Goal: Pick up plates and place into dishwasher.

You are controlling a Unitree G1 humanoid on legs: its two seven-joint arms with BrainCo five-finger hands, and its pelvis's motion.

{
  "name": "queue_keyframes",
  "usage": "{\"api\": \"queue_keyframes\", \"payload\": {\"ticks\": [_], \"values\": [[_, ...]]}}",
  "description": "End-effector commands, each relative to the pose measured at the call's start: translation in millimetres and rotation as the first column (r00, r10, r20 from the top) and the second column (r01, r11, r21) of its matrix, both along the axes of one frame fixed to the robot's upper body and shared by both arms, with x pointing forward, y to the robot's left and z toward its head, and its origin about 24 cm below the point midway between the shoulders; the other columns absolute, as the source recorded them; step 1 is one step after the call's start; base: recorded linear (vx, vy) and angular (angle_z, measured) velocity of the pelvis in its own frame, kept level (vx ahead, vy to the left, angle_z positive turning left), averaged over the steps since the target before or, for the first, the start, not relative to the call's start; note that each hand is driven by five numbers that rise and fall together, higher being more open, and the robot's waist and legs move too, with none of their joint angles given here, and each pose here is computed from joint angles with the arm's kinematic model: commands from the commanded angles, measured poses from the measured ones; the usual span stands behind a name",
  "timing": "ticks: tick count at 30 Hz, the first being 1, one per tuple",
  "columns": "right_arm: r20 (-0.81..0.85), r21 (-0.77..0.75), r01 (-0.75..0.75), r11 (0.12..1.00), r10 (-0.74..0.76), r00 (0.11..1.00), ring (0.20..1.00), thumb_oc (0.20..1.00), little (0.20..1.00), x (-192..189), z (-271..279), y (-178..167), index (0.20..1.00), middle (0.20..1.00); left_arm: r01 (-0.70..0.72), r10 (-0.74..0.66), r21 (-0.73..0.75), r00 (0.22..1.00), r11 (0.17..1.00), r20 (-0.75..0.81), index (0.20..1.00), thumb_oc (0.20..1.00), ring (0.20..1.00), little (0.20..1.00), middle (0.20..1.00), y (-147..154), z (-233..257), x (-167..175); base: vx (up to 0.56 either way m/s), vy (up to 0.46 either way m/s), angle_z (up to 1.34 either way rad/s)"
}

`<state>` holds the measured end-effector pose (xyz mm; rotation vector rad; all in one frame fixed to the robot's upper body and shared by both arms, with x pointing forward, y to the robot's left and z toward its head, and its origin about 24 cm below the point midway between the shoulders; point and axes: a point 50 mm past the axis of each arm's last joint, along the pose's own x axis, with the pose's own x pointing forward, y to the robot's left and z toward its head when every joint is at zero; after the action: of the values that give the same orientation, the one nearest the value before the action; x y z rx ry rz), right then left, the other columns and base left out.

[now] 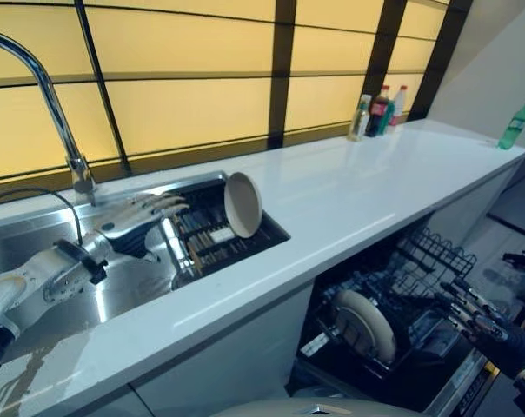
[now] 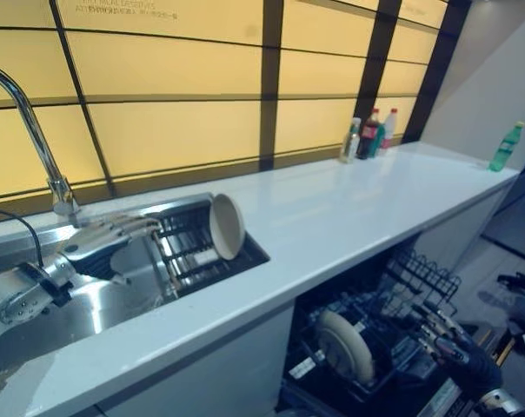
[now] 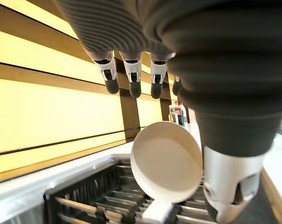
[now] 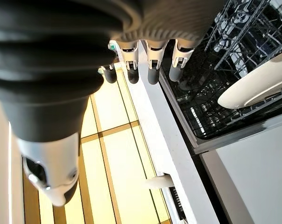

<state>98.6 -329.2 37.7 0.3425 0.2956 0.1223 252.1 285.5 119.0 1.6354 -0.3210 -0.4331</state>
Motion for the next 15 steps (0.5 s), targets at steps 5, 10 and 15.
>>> {"api": "queue_keyframes", "payload": {"ticks": [5, 10, 15], "values": [[0.117, -0.069, -0.001, 0.998, 0.009, 0.993, 1.000, 1.000, 1.000, 8, 26, -12, 1.000, 1.000, 0.012, 0.074, -0.374, 0.974, 0.927, 0.213, 1.000, 1.000, 1.000, 1.000, 1.000, -2, 25, -8, -0.05, 0.080, 0.02], [0.146, -0.055, 0.016, 0.998, -0.008, 0.989, 1.000, 1.000, 1.000, 8, 25, -6, 1.000, 1.000, 0.057, 0.123, -0.682, 0.969, 0.729, 0.213, 1.000, 1.000, 1.000, 1.000, 1.000, -3, 32, -28, -0.10, 0.084, 0.01], [0.196, -0.051, 0.035, 0.998, -0.025, 0.980, 1.000, 1.000, 1.000, 17, 28, 4, 1.000, 1.000, 0.074, 0.139, -0.860, 0.976, 0.505, 0.166, 1.000, 1.000, 1.000, 1.000, 1.000, -5, 37, -43, -0.16, 0.077, 0.06]]}}
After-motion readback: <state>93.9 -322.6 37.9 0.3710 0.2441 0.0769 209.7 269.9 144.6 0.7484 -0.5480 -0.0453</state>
